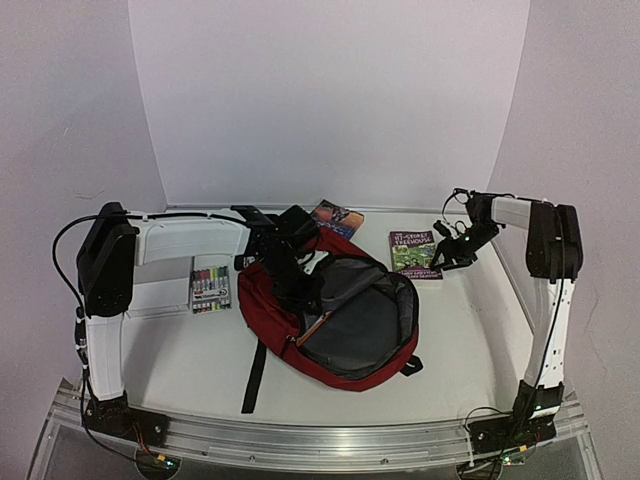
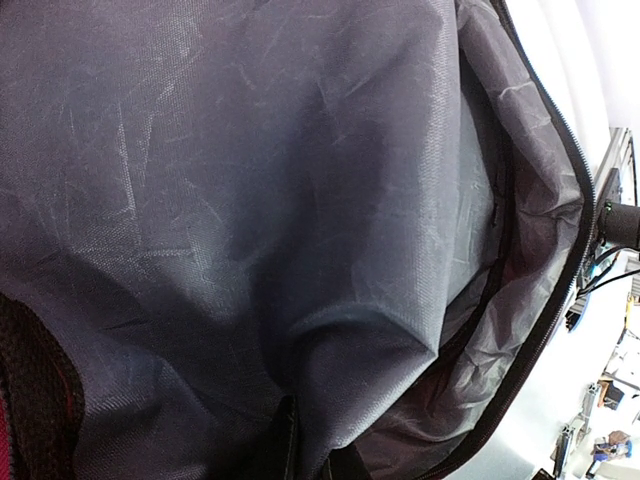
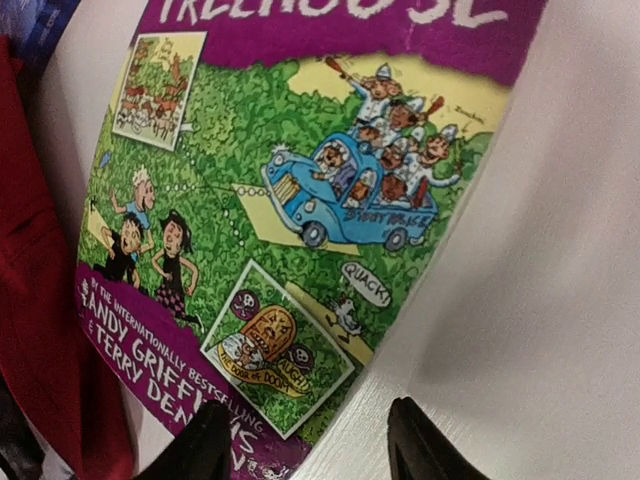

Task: Pack the student bag
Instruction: Pick up the book from the center of the board.

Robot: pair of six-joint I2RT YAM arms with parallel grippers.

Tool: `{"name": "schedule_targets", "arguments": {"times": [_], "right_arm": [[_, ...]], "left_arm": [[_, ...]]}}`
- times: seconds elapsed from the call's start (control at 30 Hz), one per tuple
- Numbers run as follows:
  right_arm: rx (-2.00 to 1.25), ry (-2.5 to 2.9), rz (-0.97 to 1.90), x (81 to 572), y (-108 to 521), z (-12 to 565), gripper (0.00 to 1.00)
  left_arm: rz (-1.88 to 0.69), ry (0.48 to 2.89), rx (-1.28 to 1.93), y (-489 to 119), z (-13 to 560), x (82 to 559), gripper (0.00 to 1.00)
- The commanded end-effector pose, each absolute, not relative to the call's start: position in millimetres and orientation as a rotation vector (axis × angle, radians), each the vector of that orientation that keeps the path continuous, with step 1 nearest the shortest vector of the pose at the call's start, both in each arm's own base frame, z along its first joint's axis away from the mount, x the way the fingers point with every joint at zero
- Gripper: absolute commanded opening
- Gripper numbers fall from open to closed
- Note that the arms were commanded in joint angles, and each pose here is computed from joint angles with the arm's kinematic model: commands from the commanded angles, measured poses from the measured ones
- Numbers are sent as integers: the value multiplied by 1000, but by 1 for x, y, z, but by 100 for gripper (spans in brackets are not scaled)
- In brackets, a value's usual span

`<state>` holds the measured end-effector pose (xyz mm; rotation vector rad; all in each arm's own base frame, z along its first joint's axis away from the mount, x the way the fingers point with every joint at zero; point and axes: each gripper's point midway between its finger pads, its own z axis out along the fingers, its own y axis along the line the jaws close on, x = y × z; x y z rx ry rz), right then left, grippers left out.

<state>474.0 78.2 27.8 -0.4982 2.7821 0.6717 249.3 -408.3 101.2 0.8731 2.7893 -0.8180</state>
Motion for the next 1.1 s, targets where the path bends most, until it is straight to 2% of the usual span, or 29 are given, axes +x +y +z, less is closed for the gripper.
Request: {"name": "schedule_targets", "arguments": {"times": [0.0,0.13,0.3,0.37,0.6,0.83,1.07], "right_arm": [[-290,2796,675,504,67,32,59],[-169,2790,771,518,75,21,59],[-161,2775,900,515,95,18,52],[-177,2754,952,513,101,24,43],[-215,2732,916,515,99,34,0],[-215,2720,839,513,83,52,0],[-267,2758,833,476,54,72,0]], "left_arm": [[-855,2726,893,-419,119,255,6],[-854,2724,886,-420,119,256,6],[-855,2725,876,-421,119,257,6],[-855,2727,875,-421,119,257,6],[-848,2731,871,-420,118,257,6],[-842,2730,869,-419,118,258,6],[-844,2726,875,-421,119,258,6]]}}
